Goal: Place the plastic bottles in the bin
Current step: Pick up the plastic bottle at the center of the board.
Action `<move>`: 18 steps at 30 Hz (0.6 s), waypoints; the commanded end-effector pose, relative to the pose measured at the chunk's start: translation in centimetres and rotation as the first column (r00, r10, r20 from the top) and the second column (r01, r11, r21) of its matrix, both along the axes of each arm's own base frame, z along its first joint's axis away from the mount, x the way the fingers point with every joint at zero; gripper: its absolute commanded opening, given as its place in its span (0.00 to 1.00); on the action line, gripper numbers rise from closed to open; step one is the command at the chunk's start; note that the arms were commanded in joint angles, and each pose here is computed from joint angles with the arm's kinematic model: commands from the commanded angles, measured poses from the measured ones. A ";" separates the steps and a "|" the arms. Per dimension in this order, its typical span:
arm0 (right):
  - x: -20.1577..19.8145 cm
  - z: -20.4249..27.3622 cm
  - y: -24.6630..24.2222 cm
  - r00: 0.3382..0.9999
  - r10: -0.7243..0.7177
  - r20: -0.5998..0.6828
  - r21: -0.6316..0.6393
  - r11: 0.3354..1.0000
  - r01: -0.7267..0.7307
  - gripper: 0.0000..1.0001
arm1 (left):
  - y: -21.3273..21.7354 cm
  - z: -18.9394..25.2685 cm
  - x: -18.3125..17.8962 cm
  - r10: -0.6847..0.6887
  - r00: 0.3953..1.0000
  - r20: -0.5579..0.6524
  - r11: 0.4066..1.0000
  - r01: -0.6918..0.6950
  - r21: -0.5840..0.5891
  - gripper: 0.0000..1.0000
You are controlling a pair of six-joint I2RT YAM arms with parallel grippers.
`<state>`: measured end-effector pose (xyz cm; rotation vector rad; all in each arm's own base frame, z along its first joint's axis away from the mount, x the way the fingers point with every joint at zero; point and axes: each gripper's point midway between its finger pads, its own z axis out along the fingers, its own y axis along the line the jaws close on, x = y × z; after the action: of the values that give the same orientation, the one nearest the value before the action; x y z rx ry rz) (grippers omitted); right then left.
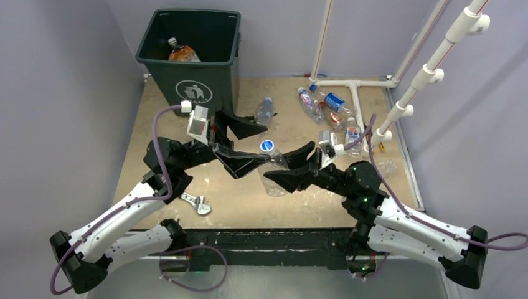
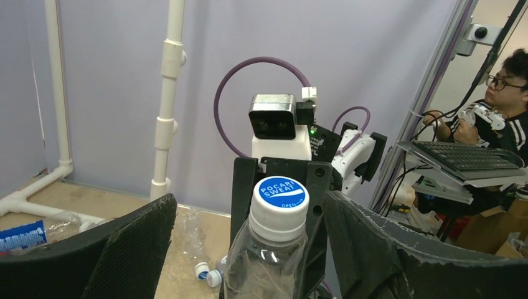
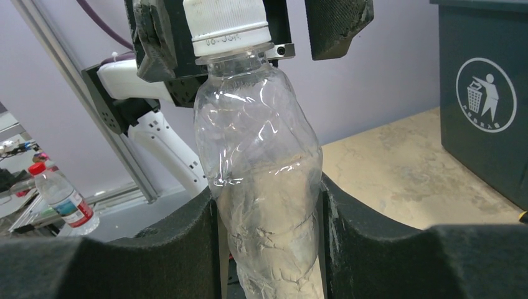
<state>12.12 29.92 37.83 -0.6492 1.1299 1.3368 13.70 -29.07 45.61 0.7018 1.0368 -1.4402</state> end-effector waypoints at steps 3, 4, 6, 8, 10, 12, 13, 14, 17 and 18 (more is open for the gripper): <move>0.0 1.0 0.4 1.000 0.016 0.020 0.037 0.999 -0.016 0.29 | -0.8 0.0 -0.3 -0.058 0.998 -0.035 0.998 0.059 0.024 0.75; 0.1 0.9 0.5 1.000 0.012 0.016 0.033 0.999 -0.012 0.29 | -0.9 0.0 -0.2 -0.062 0.997 -0.043 0.998 0.063 0.026 0.70; 0.3 0.6 0.6 1.000 0.004 0.012 0.025 1.000 -0.004 0.29 | -1.0 -0.1 -0.2 -0.070 0.996 -0.055 0.997 0.072 0.027 0.61; 0.5 0.4 0.6 1.000 -0.006 0.008 0.022 1.000 0.006 0.29 | -1.0 -0.2 -0.4 -0.077 0.995 -0.060 0.996 0.079 0.029 0.51; 0.6 0.3 0.6 1.000 -0.011 0.007 0.019 1.000 0.011 0.29 | -1.0 -0.3 -0.4 -0.077 0.995 -0.060 0.996 0.080 0.034 0.44; 0.7 0.2 0.7 1.000 -0.012 0.007 0.015 1.000 0.012 0.29 | -1.0 -0.3 -0.5 -0.081 0.995 -0.059 0.996 0.083 0.038 0.34; 0.7 0.2 0.7 1.000 -0.012 0.006 0.014 1.000 0.012 0.29 | -0.9 -0.3 -0.6 -0.083 0.995 -0.054 0.996 0.085 0.039 0.17; 0.8 0.1 0.8 1.000 -0.010 0.005 0.010 1.000 0.010 0.29 | -0.9 -0.2 -0.7 -0.083 0.995 -0.049 0.996 0.085 0.038 0.01; 0.7 -0.3 1.2 1.000 0.003 -0.016 -0.008 1.000 -0.003 0.37 | -0.3 0.2 -0.6 -0.044 0.999 -0.031 0.999 0.045 0.026 0.00; 0.6 -0.4 1.2 1.000 0.014 -0.022 -0.016 1.000 -0.014 0.54 | 0.1 0.5 -0.3 -0.012 1.000 -0.023 1.000 0.012 0.015 0.00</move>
<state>13.25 31.03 36.28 -0.6306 1.2011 1.3345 13.83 -30.36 43.63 0.7503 1.1249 -1.4898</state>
